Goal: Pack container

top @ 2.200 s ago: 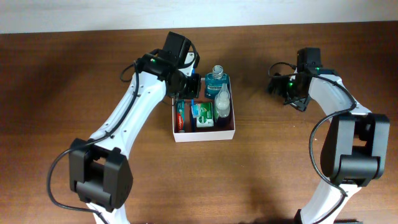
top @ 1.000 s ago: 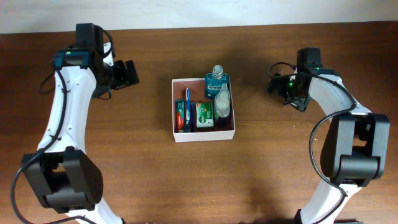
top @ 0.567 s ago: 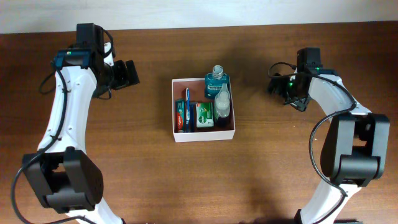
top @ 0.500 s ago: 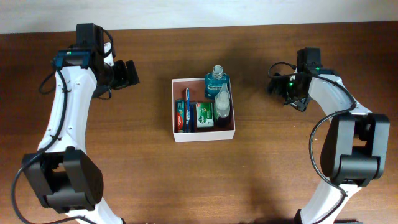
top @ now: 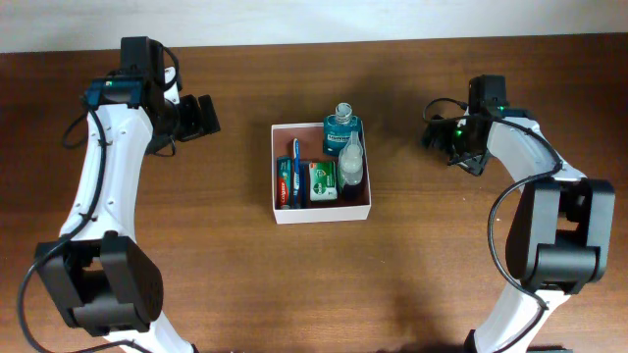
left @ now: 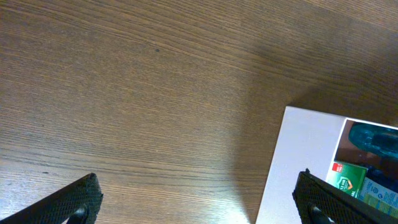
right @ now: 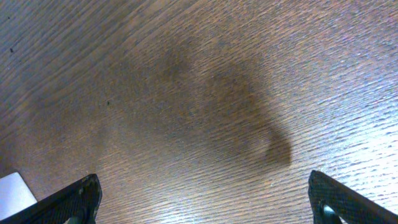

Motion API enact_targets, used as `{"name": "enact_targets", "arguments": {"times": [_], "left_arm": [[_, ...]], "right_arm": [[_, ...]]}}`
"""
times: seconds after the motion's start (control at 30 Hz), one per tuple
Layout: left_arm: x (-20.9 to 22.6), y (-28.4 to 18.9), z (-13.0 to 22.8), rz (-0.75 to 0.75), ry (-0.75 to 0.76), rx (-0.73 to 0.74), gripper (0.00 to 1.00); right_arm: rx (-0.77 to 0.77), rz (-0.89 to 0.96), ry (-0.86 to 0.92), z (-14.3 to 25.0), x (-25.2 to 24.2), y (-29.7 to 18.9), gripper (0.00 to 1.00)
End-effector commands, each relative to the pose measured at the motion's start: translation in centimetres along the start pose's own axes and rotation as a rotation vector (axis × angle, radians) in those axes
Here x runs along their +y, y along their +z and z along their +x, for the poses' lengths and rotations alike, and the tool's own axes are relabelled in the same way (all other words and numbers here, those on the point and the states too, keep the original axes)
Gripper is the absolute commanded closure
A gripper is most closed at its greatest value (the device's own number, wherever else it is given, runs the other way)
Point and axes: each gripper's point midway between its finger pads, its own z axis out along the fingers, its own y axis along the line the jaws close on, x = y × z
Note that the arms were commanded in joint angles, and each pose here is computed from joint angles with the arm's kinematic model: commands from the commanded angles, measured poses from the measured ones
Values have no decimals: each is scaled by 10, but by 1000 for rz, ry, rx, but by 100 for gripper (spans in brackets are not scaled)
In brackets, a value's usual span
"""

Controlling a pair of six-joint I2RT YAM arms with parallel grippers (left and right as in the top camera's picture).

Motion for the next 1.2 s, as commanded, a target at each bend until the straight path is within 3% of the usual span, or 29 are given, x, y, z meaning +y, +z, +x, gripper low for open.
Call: {"name": "enact_targets", "arguments": {"times": [0.0,0.53,0.87,1.17], "left_arm": [[0,-12,-6,-3,4,-36,0],[0,-12,-6,-3,4,-36,1],[0,-12,-5,-3,3,-34,1],[0,-12,-5,-3,3,-34,1]], "right_arm": [[3,13,1,0,-4,3,1],[-34,-5,-6,-6,2,-13,1],[-206,-86,-39,-27,27,-89,1],[-419,-189,-83,-33,51,-189,1]]}}
